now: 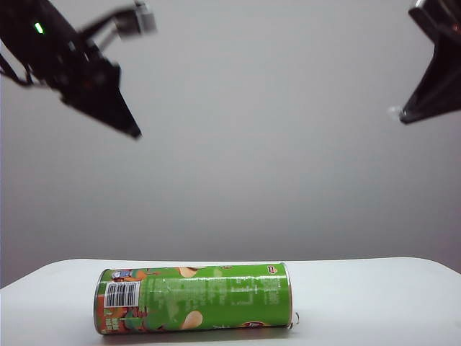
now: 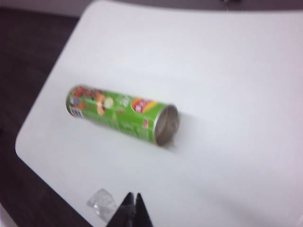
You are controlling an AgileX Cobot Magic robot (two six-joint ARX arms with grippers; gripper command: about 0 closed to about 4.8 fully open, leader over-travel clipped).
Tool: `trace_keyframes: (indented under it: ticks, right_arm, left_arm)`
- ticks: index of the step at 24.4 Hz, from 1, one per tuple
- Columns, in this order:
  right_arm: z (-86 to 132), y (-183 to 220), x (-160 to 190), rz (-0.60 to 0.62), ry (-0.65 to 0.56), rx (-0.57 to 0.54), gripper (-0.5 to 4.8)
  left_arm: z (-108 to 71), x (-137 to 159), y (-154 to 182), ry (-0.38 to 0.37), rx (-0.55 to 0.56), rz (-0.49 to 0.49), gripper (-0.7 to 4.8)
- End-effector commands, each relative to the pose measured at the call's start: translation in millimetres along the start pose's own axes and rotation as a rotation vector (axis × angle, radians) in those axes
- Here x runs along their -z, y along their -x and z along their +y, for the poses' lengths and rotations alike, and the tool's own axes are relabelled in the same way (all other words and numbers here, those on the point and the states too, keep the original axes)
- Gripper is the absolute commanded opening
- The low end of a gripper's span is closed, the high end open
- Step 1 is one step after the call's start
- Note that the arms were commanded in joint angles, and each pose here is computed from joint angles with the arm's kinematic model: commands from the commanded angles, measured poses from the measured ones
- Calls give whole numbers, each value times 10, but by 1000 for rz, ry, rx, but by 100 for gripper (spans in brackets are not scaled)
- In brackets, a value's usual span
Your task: Pick up the green tub of chips from the desk, pull out the transparent container with the chips inside partially, and then place the chips back on the desk.
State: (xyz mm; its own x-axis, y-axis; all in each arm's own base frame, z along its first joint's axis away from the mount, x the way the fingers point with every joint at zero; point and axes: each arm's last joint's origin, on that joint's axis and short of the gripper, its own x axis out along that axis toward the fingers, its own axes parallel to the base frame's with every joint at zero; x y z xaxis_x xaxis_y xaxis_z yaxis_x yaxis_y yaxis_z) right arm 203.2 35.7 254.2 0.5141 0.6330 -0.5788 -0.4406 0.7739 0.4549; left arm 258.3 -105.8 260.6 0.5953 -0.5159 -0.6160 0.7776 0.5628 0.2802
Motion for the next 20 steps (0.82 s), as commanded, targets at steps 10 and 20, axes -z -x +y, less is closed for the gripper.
trace_keyframes:
  ticks: [10, 20]
  right_arm:
    - [-55, -93, 85, 115, 79, -57, -1]
    - [-104, -208, 99, 153, 28, -192, -1]
  left_arm:
    - [58, 36, -675, -176, 311, 281, 460]
    - [10, 178, -1083, -109, 440, 375, 479]
